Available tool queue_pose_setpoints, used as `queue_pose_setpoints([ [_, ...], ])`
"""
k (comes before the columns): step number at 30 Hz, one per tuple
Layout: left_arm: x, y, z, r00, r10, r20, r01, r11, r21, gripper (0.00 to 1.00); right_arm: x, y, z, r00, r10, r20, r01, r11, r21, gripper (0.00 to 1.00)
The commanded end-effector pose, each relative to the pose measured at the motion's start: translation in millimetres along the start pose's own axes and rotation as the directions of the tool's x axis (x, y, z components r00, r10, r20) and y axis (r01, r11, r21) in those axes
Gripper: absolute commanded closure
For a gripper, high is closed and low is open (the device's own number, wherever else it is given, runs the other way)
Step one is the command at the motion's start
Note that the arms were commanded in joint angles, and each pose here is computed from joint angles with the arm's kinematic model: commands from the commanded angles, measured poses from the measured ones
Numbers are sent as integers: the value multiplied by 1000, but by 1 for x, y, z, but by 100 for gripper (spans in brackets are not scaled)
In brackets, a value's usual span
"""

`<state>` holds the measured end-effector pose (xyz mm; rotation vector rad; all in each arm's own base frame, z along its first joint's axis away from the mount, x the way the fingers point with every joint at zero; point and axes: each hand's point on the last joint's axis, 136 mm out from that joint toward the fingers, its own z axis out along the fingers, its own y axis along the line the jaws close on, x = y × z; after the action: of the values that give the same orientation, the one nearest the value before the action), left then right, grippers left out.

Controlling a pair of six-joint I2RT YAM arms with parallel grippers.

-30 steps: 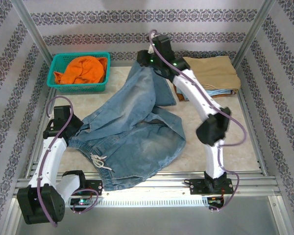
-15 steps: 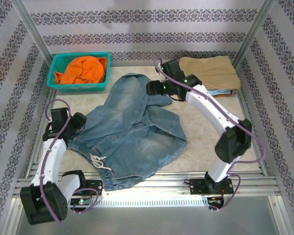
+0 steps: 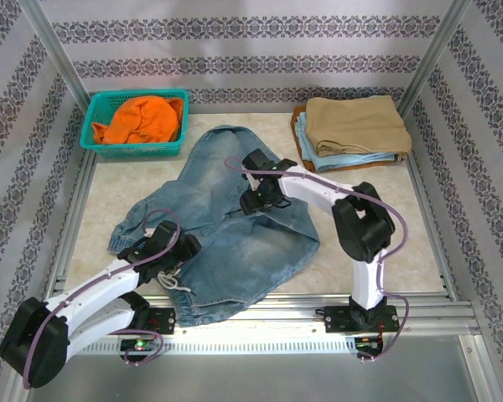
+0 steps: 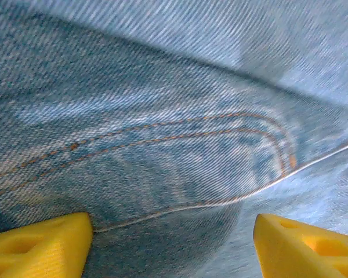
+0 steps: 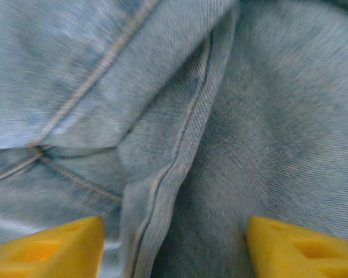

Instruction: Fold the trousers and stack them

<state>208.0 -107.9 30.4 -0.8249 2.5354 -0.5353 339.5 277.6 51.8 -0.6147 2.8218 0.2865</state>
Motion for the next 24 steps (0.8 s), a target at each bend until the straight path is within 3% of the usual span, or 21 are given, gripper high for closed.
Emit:
queue_pose_setpoints([
  [1,-5,17,11,996,-66,61,69,996,-58,26,-12,-4,-4,999,17,36,-18,1000,18,54],
  [3,-9,29,13,994,-71,88,80,991,-107,28,-15,-14,-14,995,60,78,-64,996,55,83],
  [7,-24,32,10,991,-69,116,83,989,-122,39,-20,-45,-56,962,166,216,-193,974,115,100],
  [10,-43,32,7,989,-78,129,95,987,-130,47,-14,-81,-95,896,306,323,-359,925,121,100],
  [13,-51,32,16,987,-122,106,132,986,-99,52,5,-118,-130,775,471,421,-537,842,46,100],
  [19,-58,28,32,994,-87,65,95,987,-128,53,99,-188,-176,493,675,549,-800,600,-20,100],
  [23,-79,20,31,994,-77,77,86,988,-126,53,175,-212,-191,317,725,612,-898,438,-54,86],
  [24,-85,18,30,994,-73,83,82,989,-122,53,192,-214,-195,281,727,626,-914,402,-57,65],
])
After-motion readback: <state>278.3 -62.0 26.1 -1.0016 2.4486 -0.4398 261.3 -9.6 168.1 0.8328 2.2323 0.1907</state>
